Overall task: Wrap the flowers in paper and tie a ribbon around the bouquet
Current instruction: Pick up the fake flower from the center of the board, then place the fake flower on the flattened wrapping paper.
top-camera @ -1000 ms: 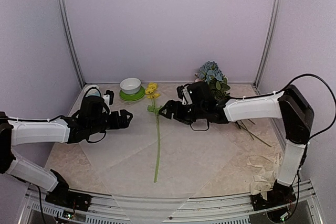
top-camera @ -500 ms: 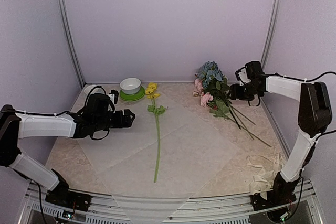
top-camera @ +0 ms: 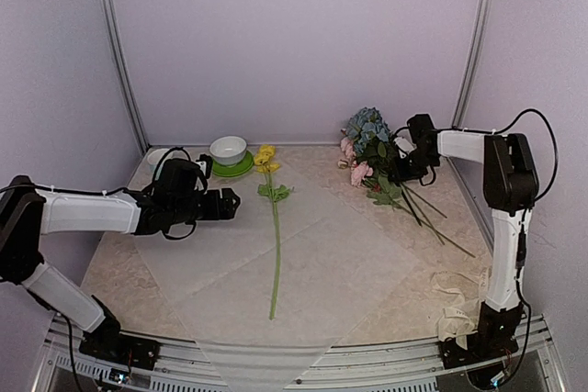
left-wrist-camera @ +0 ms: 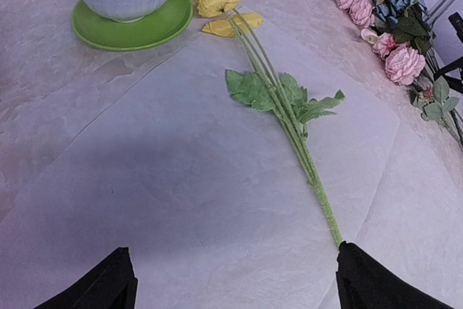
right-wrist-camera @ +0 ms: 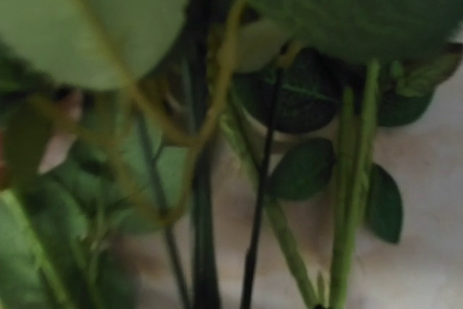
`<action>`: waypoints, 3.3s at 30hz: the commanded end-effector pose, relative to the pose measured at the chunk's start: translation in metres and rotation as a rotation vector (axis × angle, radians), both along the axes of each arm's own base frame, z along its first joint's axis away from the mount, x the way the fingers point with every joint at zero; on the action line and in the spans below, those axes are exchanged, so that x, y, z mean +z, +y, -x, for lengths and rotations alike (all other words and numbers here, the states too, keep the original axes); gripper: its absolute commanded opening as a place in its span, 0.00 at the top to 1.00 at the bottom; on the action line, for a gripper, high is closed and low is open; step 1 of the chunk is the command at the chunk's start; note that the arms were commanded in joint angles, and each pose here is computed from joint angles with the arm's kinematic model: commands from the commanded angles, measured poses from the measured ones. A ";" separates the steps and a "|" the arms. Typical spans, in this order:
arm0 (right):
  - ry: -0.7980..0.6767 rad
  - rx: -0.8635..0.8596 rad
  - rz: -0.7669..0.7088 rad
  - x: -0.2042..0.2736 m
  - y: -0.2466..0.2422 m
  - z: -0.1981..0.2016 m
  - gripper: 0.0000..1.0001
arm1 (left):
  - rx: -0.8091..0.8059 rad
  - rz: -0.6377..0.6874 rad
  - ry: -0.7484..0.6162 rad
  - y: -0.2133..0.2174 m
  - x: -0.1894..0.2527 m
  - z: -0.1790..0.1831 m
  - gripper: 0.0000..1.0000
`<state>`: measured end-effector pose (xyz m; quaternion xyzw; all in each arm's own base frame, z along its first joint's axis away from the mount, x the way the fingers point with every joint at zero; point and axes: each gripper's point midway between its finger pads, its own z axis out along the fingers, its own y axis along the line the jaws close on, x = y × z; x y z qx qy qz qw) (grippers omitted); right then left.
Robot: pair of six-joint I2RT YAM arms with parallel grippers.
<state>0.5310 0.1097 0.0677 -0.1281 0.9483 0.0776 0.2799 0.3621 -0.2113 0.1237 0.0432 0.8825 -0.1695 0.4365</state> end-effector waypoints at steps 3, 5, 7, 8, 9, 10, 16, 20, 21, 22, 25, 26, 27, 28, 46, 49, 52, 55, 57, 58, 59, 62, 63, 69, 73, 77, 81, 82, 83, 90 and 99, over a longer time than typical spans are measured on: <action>0.001 -0.027 0.044 -0.005 -0.010 -0.015 0.82 | -0.022 -0.020 0.004 -0.010 0.001 -0.010 0.06; -0.037 -0.048 0.066 0.008 -0.015 -0.018 1.00 | -0.033 -0.022 0.000 -0.012 0.004 -0.011 0.06; -0.088 -0.058 0.095 0.026 -0.022 -0.017 1.00 | -0.036 -0.026 -0.004 -0.012 0.005 -0.012 0.06; -0.122 -0.064 0.114 0.039 -0.026 -0.015 1.00 | -0.036 -0.028 -0.005 -0.012 0.006 -0.012 0.06; -0.150 -0.078 0.136 0.050 -0.031 -0.013 1.00 | -0.036 -0.028 -0.007 -0.012 0.006 -0.013 0.06; -0.179 -0.098 0.159 0.062 -0.037 -0.011 1.00 | -0.036 -0.029 -0.006 -0.012 0.006 -0.012 0.06; -0.387 -0.249 0.306 0.147 -0.072 0.018 1.00 | -0.044 -0.021 -0.008 -0.016 0.007 -0.015 0.06; -0.494 -0.239 0.185 0.193 -0.044 0.047 1.00 | -0.042 -0.017 -0.020 -0.016 0.013 -0.015 0.06; -0.513 -0.200 0.059 0.207 -0.024 0.056 1.00 | -0.039 -0.018 -0.023 -0.015 0.014 -0.014 0.06; -0.518 -0.134 -0.106 0.217 0.002 0.067 1.00 | -0.034 -0.019 -0.026 -0.014 0.015 -0.014 0.06; -0.533 0.042 -0.645 0.249 0.081 0.113 1.00 | -0.024 -0.024 -0.035 -0.011 0.017 -0.012 0.05; -0.560 0.074 -0.749 0.256 0.105 0.124 1.00 | -0.021 -0.025 -0.039 -0.010 0.017 -0.012 0.05; -0.536 0.088 -0.791 0.250 0.129 0.134 1.00 | -0.019 -0.026 -0.042 -0.010 0.019 -0.011 0.04; -0.509 0.095 -0.812 0.246 0.152 0.141 1.00 | -0.018 -0.026 -0.044 -0.009 0.019 -0.010 0.04; 0.083 0.173 -0.992 0.074 0.376 0.166 1.00 | 0.031 -0.031 -0.076 0.014 0.019 0.013 0.02; 0.109 0.207 -0.939 0.056 0.396 0.161 1.00 | 0.032 -0.036 -0.076 0.015 0.018 0.013 0.02; 0.101 0.222 -0.893 0.042 0.408 0.157 1.00 | 0.030 -0.041 -0.077 0.015 0.018 0.014 0.02; 0.097 0.199 -0.858 0.030 0.407 0.152 1.00 | 0.032 -0.042 -0.078 0.017 0.018 0.015 0.02; 0.091 0.170 -0.838 0.023 0.402 0.149 1.00 | 0.036 -0.043 -0.078 0.019 0.017 0.015 0.02; 0.091 0.170 -0.834 0.021 0.402 0.150 0.95 | 0.037 -0.045 -0.078 0.020 0.017 0.015 0.02; 0.087 0.180 -0.831 0.022 0.402 0.150 0.87 | 0.036 -0.046 -0.077 0.020 0.016 0.015 0.02; 0.060 0.224 -0.799 0.031 0.404 0.151 0.60 | 0.040 -0.051 -0.074 0.021 0.015 0.014 0.02; 0.040 0.229 -0.783 0.038 0.401 0.151 0.57 | 0.041 -0.052 -0.072 0.022 0.015 0.013 0.02; -0.190 0.237 -0.702 0.107 0.354 0.155 0.49 | 0.038 -0.087 -0.066 0.025 0.008 0.012 0.02; -0.320 0.210 -0.629 0.154 0.295 0.145 0.47 | 0.038 -0.103 -0.051 0.026 0.001 0.011 0.02; -0.343 0.071 -0.509 0.155 0.190 0.107 0.47 | 0.036 -0.107 -0.043 0.025 -0.003 0.010 0.02; -0.237 -0.106 -0.247 0.113 0.076 0.076 0.46 | 0.035 -0.111 -0.037 0.025 -0.004 0.010 0.02; -0.198 -0.129 -0.196 0.101 0.054 0.073 0.44 | 0.035 -0.113 -0.036 0.025 -0.004 0.010 0.02; -0.154 -0.152 -0.155 0.088 0.033 0.069 0.40 | 0.033 -0.112 -0.037 0.024 -0.003 0.010 0.02; 0.079 -0.232 0.009 0.007 -0.044 0.059 0.27 | 0.037 -0.109 -0.026 0.022 -0.003 0.009 0.02; 0.069 -0.203 0.199 -0.005 -0.075 0.021 0.62 | 0.048 -0.126 -0.018 0.021 -0.002 0.009 0.02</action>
